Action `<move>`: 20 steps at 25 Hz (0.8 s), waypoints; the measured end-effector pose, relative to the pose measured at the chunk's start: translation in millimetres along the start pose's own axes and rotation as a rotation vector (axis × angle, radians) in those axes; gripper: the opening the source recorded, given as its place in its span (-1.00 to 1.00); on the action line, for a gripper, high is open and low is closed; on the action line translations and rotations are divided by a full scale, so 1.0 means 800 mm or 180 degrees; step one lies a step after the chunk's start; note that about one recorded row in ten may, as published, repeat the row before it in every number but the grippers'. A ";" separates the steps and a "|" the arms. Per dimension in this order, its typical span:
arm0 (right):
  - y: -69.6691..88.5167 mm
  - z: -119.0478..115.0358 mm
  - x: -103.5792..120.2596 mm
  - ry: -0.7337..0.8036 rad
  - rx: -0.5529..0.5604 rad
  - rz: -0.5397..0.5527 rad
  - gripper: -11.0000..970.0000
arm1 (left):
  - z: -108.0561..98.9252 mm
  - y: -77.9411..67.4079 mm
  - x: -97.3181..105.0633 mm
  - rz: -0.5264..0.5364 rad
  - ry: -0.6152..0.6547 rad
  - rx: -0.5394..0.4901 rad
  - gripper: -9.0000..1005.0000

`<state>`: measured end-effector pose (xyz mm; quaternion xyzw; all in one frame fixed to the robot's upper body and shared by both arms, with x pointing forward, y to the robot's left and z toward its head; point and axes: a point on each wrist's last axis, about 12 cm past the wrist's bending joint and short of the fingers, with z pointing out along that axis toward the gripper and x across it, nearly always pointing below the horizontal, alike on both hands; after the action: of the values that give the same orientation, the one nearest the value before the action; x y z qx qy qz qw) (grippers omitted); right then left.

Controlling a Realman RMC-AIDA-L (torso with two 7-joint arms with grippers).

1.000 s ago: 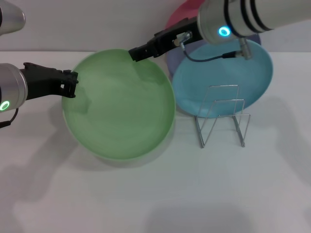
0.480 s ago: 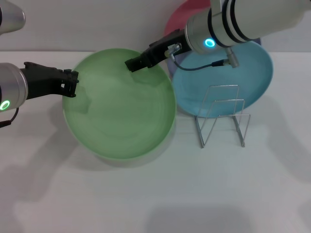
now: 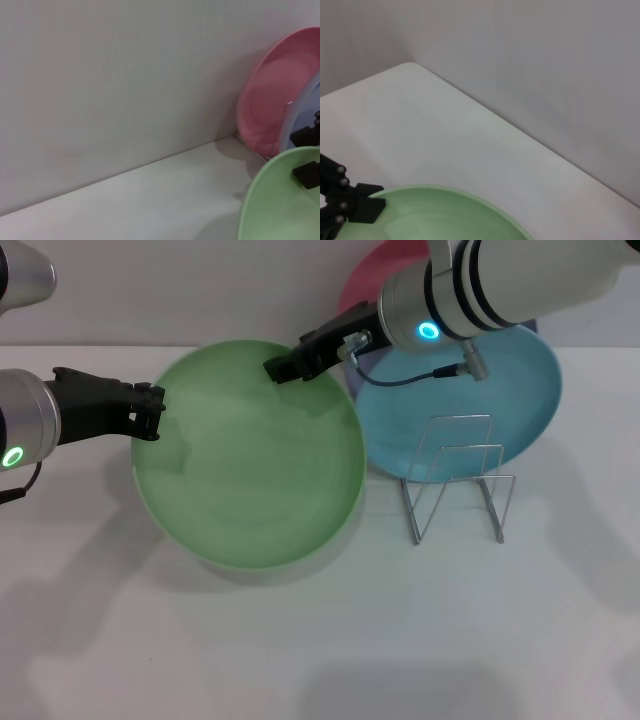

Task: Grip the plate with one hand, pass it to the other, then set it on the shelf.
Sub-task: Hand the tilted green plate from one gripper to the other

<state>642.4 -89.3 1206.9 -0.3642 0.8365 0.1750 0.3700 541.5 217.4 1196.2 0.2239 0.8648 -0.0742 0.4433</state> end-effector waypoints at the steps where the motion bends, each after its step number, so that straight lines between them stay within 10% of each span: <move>1: 0.000 0.000 0.000 0.0002 -0.0003 -0.0012 0.38 | 0.000 0.000 0.000 0.0000 0.0000 0.0000 -0.84; 20: 0.008 0.007 0.004 0.0004 -0.0043 -0.0249 -0.48 | 0.000 0.001 0.000 0.0000 0.0001 -0.0007 -0.83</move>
<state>638.5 -83.3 1200.7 -0.3993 0.8207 0.1658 0.3736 541.6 218.2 1196.3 0.2235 0.8649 -0.0732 0.4435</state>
